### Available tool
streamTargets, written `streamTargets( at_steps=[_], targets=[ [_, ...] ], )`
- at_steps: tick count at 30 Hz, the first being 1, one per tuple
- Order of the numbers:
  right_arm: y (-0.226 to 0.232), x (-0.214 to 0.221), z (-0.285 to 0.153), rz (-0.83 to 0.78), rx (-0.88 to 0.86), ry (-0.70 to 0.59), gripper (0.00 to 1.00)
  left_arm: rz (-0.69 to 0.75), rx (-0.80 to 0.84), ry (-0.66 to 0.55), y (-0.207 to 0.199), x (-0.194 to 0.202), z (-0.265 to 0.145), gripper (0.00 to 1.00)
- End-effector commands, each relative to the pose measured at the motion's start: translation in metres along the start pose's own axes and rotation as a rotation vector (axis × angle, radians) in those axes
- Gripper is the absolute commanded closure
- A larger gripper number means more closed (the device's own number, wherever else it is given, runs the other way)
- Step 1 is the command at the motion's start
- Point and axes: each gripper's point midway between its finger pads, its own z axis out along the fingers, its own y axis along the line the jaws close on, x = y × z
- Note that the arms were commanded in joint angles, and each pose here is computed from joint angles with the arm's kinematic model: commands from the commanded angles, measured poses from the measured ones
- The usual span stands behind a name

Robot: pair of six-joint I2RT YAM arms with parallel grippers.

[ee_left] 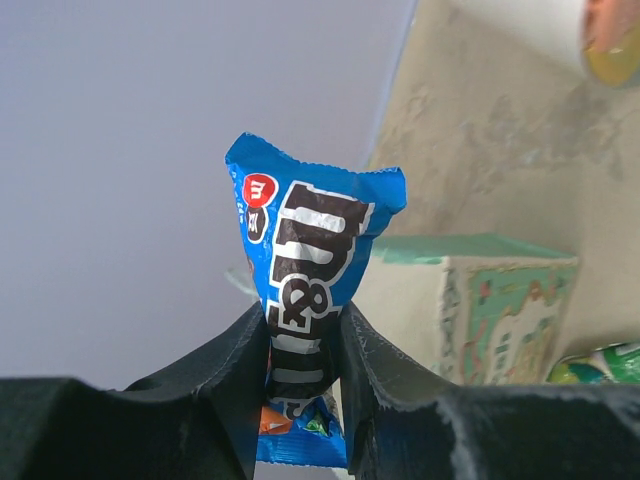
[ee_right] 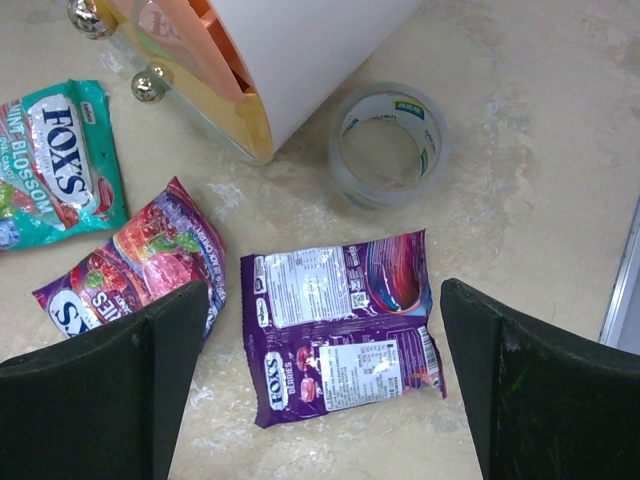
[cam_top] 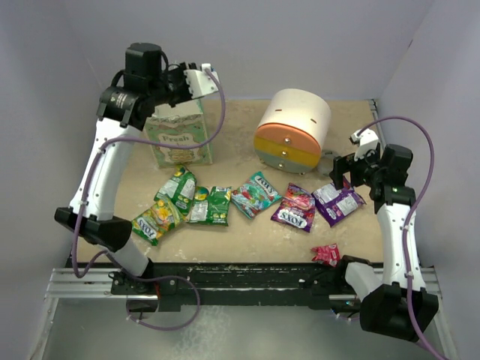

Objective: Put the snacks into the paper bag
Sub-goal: Place the snack in the paper bag.

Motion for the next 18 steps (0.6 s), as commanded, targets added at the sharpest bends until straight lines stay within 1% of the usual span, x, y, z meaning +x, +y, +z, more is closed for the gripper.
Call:
streamTargets(
  at_steps=[1,6,10,14,18],
  targets=[
    [-0.003,-0.009,-0.004,-0.034,0.017,-0.038,0.00,0.021,-0.065,0.025,0.037,0.024,0.000,0.64],
    [-0.003,-0.008,-0.003,-0.032,0.018,-0.035,0.00,-0.006,-0.092,0.070,0.060,0.069,0.004,0.64],
    [-0.003,-0.008,-0.003,-0.030,0.019,-0.034,0.00,-0.027,-0.075,0.077,0.067,0.097,0.007,0.64],
    [-0.003,-0.008,-0.003,-0.032,0.019,-0.035,0.00,-0.046,-0.025,0.088,0.063,0.119,0.010,0.65],
    [-0.003,-0.009,-0.003,-0.032,0.015,-0.035,0.00,-0.071,0.059,0.091,0.045,0.136,0.020,0.65]
  ],
)
